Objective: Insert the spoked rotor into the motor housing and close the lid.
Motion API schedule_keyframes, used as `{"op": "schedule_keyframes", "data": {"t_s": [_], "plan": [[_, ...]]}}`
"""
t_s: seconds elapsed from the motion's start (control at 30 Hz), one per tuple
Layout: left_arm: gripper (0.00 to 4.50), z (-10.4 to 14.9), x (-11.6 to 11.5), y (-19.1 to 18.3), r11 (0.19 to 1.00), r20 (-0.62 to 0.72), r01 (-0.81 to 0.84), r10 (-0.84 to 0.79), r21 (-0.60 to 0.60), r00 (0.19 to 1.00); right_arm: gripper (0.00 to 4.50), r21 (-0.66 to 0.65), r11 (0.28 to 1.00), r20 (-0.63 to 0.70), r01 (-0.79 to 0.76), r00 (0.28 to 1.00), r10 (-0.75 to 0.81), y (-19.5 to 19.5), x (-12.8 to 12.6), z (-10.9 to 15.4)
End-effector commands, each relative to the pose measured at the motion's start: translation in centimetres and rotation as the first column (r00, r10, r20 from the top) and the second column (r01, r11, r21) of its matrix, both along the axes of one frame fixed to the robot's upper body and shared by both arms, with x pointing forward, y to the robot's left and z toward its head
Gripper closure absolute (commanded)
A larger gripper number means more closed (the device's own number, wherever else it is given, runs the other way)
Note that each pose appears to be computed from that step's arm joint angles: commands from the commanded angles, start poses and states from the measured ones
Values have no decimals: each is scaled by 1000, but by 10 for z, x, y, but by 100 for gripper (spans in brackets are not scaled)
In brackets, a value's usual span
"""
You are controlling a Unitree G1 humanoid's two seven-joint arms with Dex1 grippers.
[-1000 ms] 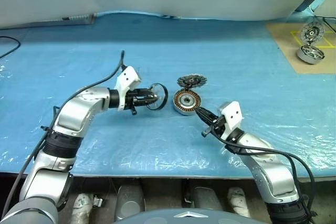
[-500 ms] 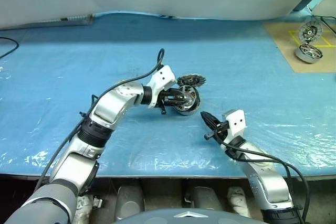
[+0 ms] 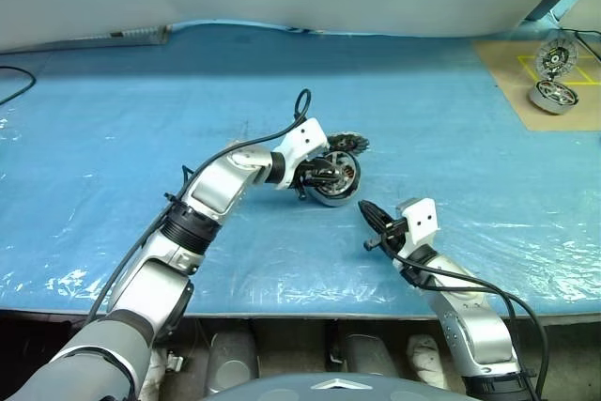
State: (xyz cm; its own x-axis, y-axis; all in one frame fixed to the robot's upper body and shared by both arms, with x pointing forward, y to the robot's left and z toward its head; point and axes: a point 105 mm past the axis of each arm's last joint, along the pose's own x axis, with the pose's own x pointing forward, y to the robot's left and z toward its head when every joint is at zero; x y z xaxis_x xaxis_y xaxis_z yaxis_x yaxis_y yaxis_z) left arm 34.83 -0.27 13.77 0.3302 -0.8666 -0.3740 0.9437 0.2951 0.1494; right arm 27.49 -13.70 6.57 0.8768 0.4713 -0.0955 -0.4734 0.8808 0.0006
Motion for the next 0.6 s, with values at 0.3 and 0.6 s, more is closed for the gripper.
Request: {"op": "schedule_keyframes", "data": {"t_s": [0.3, 0.6], "plan": [[316, 7, 4, -3, 1000, 54, 20, -21, 18, 998, 450, -8, 1000, 31, 10, 999, -9, -2, 0, 5], [316, 0, 4, 9, 998, 38, 4, -7, 62, 999, 450, -24, 1000, 26, -2, 1000, 3, 1, 3, 2]]}}
